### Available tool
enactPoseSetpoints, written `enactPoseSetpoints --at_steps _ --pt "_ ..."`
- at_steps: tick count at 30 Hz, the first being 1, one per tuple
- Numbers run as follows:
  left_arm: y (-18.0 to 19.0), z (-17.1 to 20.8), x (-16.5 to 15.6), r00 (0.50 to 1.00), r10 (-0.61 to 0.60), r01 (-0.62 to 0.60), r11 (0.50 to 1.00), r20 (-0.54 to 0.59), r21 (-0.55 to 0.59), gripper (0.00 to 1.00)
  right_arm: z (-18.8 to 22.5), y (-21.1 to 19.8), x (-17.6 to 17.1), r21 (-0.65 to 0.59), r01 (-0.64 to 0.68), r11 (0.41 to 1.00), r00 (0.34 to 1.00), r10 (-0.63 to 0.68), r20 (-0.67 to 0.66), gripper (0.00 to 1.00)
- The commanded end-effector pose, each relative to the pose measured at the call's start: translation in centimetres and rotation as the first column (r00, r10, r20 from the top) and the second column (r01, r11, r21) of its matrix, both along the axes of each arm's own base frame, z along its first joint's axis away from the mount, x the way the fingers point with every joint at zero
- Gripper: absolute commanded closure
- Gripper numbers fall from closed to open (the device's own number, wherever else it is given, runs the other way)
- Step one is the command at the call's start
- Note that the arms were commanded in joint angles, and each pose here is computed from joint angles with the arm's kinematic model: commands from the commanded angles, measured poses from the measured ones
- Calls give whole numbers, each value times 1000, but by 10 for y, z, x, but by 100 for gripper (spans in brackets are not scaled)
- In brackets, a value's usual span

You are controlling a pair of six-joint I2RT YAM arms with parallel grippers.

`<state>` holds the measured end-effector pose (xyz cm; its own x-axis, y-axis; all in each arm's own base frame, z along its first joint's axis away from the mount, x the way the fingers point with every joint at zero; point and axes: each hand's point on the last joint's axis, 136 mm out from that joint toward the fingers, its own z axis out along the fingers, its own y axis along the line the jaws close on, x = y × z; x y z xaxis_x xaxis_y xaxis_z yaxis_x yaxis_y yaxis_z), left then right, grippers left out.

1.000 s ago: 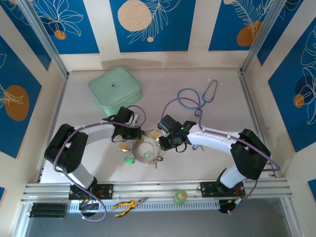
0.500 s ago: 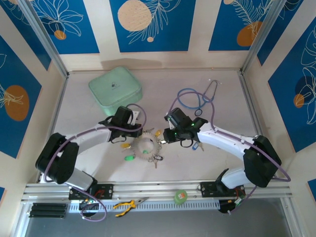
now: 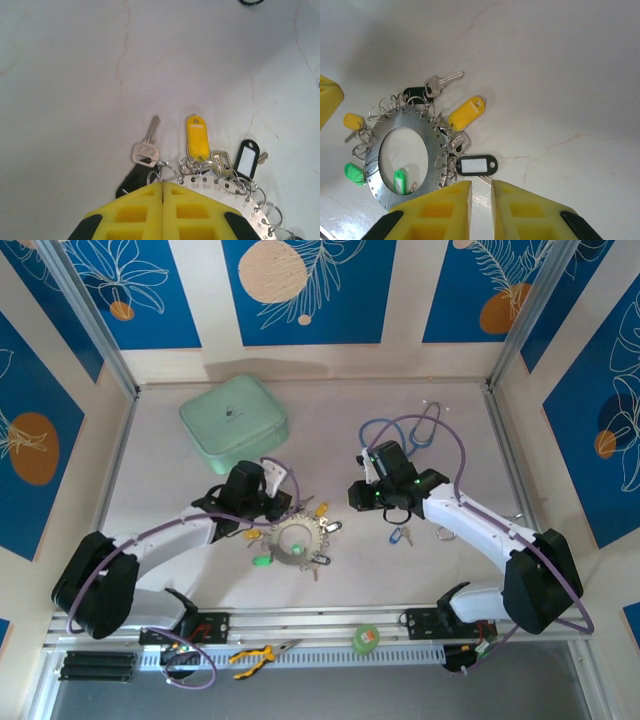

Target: Put the keys on the keyring

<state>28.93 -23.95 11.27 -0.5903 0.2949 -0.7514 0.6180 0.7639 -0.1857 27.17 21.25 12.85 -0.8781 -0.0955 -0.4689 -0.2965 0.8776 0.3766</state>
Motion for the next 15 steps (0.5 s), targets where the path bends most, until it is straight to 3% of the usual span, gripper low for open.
enactPoseSetpoints --at_steps 1,2,4,6,9,15 --pt "10 -2 3 999 12 -14 996 30 86 100 13 5 3 44 -39 998 999 38 32 82" --pt "13 -7 3 1000 25 -26 993 8 112 100 13 5 3 45 -39 998 999 38 31 82" --pt "21 -18 2 996 71 -61 985 -53 164 80 11 4 2 44 -38 998 999 37 25 82" --pt "25 -29 -3 983 110 -78 975 -146 210 72 10 3 1 44 -35 998 999 34 16 82" --pt "26 -37 -8 952 186 -136 969 -245 208 70 8 3 -2 48 -28 998 1000 28 7 82" --pt "29 -42 -10 904 322 -250 931 -281 265 63 3 2 -5 47 -22 999 1000 22 -7 82"
